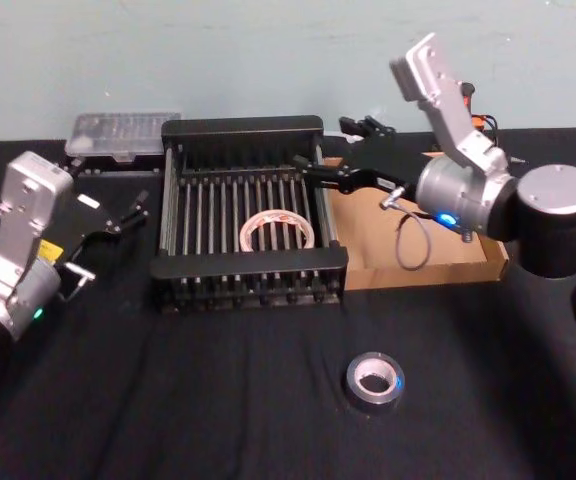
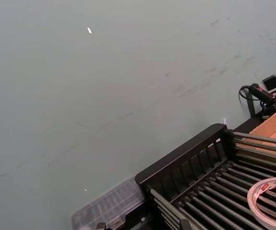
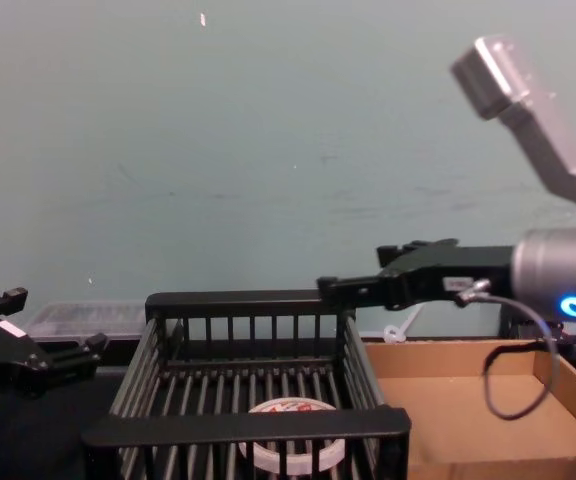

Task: Pick up the white tape and place it into the black box , Pick up the silver tape and place it into the brown box.

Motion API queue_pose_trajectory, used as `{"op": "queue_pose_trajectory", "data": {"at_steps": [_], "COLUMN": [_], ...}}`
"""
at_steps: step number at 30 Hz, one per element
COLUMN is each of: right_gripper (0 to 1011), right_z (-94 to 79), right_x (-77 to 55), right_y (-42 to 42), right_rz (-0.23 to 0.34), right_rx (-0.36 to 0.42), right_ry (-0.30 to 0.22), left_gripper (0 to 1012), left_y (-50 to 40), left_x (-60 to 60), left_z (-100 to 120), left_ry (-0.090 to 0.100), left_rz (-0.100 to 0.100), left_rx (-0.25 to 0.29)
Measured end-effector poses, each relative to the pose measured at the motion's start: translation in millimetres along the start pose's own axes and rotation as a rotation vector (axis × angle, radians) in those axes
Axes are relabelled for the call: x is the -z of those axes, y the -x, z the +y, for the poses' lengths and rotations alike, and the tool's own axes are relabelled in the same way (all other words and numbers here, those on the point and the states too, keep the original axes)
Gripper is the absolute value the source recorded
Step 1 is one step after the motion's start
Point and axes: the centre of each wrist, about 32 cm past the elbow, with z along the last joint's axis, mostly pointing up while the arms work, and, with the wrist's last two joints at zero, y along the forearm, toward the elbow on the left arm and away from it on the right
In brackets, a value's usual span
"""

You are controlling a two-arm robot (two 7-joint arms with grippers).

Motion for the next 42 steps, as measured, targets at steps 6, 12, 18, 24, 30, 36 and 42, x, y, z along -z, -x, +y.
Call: {"op": "queue_pose_trajectory", "data": {"at_steps": [6,12,18,24,30,36,42], "right_gripper": [1002,1000,1000,1002,1002,1000,1002], "right_z": [-25.9,-56.5,-82.6,-108.4,-126.4,-133.2,-136.3], "right_x": [-0.9,2.0,7.4,15.4,23.9,29.5,34.1], "right_y": [-2.9,-3.3,2.1,12.9,26.9,33.9,37.4], "right_rz": [0.014,0.025,0.049,0.079,0.092,0.087,0.082], "right_rx": [0.015,0.023,0.024,0.000,-0.065,-0.098,-0.129], "right_ry": [0.004,0.026,0.054,0.099,0.163,0.220,0.267], "left_gripper": [1001,1001,1001,1001,1001,1001,1001], "left_y": [0.0,0.0,0.0,0.0,0.0,0.0,0.0], "left_x": [0.0,0.0,0.0,0.0,0.0,0.0,0.0], "left_z": [0.0,0.0,0.0,0.0,0.0,0.0,0.0], "left_ry": [0.000,0.000,0.000,0.000,0.000,0.000,0.000], "left_rz": [0.000,0.000,0.000,0.000,0.000,0.000,0.000], "left_rx": [0.000,0.000,0.000,0.000,0.000,0.000,0.000]}}
